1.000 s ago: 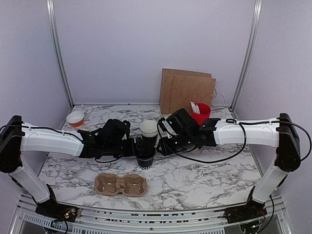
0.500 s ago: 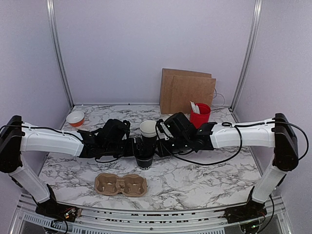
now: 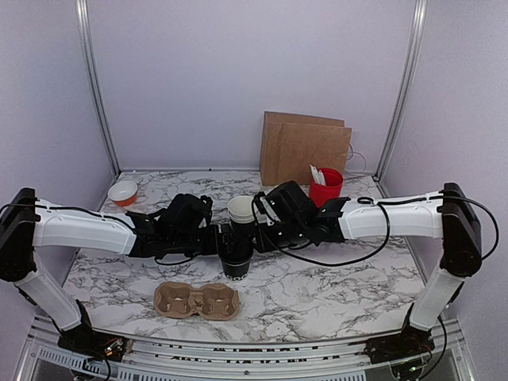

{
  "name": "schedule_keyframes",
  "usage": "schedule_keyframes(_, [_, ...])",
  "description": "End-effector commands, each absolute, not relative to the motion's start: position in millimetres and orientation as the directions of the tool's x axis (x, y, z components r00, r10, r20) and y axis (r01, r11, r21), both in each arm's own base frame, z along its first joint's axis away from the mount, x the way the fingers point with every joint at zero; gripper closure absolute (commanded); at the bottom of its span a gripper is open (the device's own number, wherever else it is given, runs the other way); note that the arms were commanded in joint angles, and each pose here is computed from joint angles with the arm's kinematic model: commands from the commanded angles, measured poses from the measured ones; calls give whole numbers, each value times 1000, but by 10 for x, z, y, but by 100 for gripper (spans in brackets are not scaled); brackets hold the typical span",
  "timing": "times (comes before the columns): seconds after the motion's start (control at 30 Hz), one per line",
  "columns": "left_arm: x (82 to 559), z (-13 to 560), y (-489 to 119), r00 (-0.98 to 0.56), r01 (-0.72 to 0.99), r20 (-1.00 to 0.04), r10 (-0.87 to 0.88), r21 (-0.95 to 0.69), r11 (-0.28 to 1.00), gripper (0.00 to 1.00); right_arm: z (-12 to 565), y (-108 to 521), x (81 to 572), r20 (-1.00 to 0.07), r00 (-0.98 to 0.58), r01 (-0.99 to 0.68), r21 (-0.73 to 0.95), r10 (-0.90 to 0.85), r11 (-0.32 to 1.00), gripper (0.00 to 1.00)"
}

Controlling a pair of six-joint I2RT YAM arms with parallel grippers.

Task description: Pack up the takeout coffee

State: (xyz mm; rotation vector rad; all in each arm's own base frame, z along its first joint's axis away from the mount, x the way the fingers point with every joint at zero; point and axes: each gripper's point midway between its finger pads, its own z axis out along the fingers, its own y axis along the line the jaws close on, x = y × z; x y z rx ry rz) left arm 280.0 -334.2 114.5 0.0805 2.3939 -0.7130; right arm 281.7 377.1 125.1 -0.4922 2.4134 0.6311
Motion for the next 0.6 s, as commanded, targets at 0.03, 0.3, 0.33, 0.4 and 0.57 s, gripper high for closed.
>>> schedule_keyframes(0.03, [2769,1144,-3232,-794,226,-602,-82,-418,880,9,1269,3815,3005,-627,-738,-498,255,-250,829,62])
schedule_keyframes(0.3, [2772,1224,-3211,-781,235,-618,-86,-419,877,9,1561,3875,3114,-668,-695,-525,221,-265,822,62])
schedule_keyframes(0.33, [2768,1223,-3208,-782,235,-617,-86,-420,877,9,1597,3859,3110,-673,-692,-525,222,-261,822,62])
schedule_keyframes(0.4, [2761,1246,-3220,-779,244,-621,-83,-423,873,9,1651,3819,3092,-677,-691,-522,223,-255,824,62])
schedule_keyframes(0.57, [2731,1349,-3270,-773,274,-630,-77,-441,854,9,1762,3690,3001,-684,-693,-508,239,-228,828,62])
